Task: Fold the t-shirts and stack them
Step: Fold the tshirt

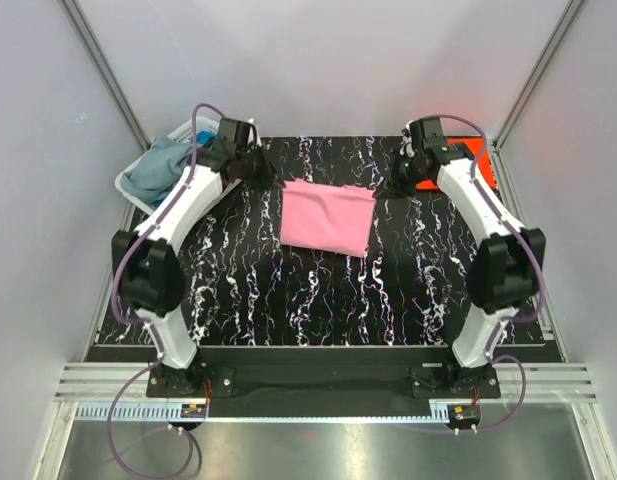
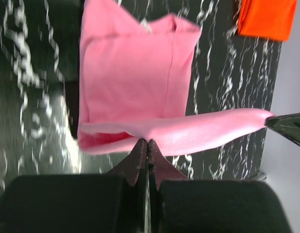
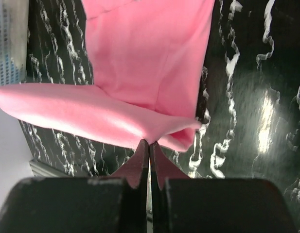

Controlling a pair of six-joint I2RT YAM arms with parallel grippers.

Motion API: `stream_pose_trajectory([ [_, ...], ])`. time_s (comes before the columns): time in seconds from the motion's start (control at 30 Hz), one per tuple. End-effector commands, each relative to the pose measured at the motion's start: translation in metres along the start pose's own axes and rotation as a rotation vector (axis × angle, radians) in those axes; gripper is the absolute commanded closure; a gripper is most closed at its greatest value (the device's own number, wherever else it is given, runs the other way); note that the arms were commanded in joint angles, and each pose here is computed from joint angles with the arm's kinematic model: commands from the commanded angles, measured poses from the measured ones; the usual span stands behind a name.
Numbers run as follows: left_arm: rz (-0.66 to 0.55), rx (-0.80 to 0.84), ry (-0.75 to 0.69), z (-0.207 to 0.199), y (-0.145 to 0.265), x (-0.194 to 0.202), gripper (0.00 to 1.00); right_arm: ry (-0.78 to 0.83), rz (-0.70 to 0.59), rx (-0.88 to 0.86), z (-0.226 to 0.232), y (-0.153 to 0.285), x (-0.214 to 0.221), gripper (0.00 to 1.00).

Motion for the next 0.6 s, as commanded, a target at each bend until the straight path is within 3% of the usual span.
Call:
stream_pose_trajectory([
  [0.0, -0.068, 0.076, -0.059, 0.002, -0.027, -0.040, 1.00, 0.051, -0.003, -0.059, 0.010, -0.017, -0.032, 1.00],
  [0.2, -0.151, 0.209, -0.032, 0.025, -0.099, -0.082, 0.99, 0.062, -0.044, -0.137, 0.010, -0.071, -0.084, 0.90],
  [0.33, -0.329, 0.291, -0.017, 0.029, -0.130, -0.127, 0.94, 0.024, -0.041, -0.243, 0.009, -0.118, -0.117, 0.82],
  [0.37, -0.315, 0.279, -0.007, 0.040, -0.153, -0.123, 0.92, 0.017, -0.030, -0.258, 0.008, -0.129, -0.121, 0.71],
  [0.43, -0.337, 0.285, -0.037, 0.043, -0.166, -0.131, 0.85, 0.024, -0.023, -0.270, 0.002, -0.156, -0.133, 0.62],
  [0.47, -0.357, 0.288, -0.058, 0.045, -0.172, -0.137, 0.73, 0.031, -0.027, -0.264, 0.000, -0.162, -0.136, 0.59],
  [0.57, -0.384, 0.208, -0.089, 0.060, -0.168, -0.142, 0.63, 0.068, -0.050, -0.251, -0.007, -0.171, -0.149, 0.54],
])
Point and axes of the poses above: each gripper's point midway between its finger pads, its own y axis back along the fingers, its own z axis along the line the jaws close on, x = y × z, the point moved 5 cm from there along y, back along the fingers, and after that the axes turned 14 degrees about -y, right-handed, at the moved point
